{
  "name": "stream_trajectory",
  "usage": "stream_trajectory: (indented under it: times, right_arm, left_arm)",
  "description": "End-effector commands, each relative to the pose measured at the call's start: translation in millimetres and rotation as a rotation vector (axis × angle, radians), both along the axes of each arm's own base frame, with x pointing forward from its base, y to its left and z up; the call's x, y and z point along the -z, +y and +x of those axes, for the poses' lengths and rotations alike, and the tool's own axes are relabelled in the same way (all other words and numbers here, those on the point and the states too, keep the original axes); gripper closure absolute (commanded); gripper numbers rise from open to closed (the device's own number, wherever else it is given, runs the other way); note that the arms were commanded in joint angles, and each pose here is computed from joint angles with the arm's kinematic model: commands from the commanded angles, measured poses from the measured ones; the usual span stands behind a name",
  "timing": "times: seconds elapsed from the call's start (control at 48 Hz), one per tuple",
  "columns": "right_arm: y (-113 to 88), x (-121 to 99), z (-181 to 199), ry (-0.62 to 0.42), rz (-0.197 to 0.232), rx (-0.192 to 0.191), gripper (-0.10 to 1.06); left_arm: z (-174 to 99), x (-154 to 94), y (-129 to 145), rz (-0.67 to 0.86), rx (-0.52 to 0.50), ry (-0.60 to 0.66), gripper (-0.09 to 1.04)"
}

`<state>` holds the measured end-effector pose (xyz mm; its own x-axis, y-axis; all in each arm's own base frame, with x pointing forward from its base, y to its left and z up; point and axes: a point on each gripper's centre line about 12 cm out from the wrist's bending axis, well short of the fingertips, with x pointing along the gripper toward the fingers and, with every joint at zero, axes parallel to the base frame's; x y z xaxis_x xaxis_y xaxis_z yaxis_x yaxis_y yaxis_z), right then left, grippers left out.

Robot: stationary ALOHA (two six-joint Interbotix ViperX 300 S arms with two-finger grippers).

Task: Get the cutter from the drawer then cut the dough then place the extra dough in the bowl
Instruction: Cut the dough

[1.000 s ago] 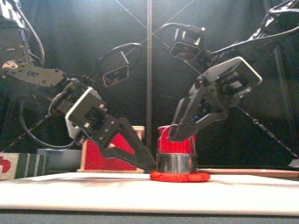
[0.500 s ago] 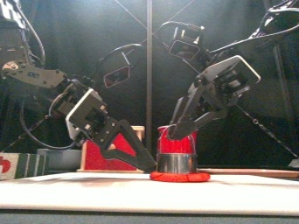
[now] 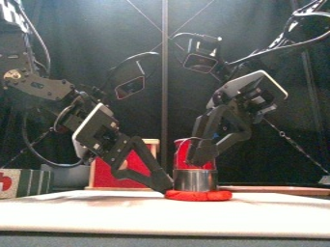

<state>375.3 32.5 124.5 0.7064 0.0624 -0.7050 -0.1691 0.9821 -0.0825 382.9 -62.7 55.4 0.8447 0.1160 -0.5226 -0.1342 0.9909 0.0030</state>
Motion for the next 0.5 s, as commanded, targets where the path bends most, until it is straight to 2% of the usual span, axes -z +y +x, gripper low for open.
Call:
stream_trajectory:
  times: [0.021, 0.5]
  right_arm:
    - [1, -14, 7, -0.038, 0.004, 0.0, 0.26]
    - [0, -29, 5, -0.048, 0.0, 0.005, 0.29]
  left_arm:
    - [5, 1, -1, -0.024, -0.005, 0.027, 0.46]
    - [4, 3, 1, -0.027, -0.006, 0.04, 0.46]
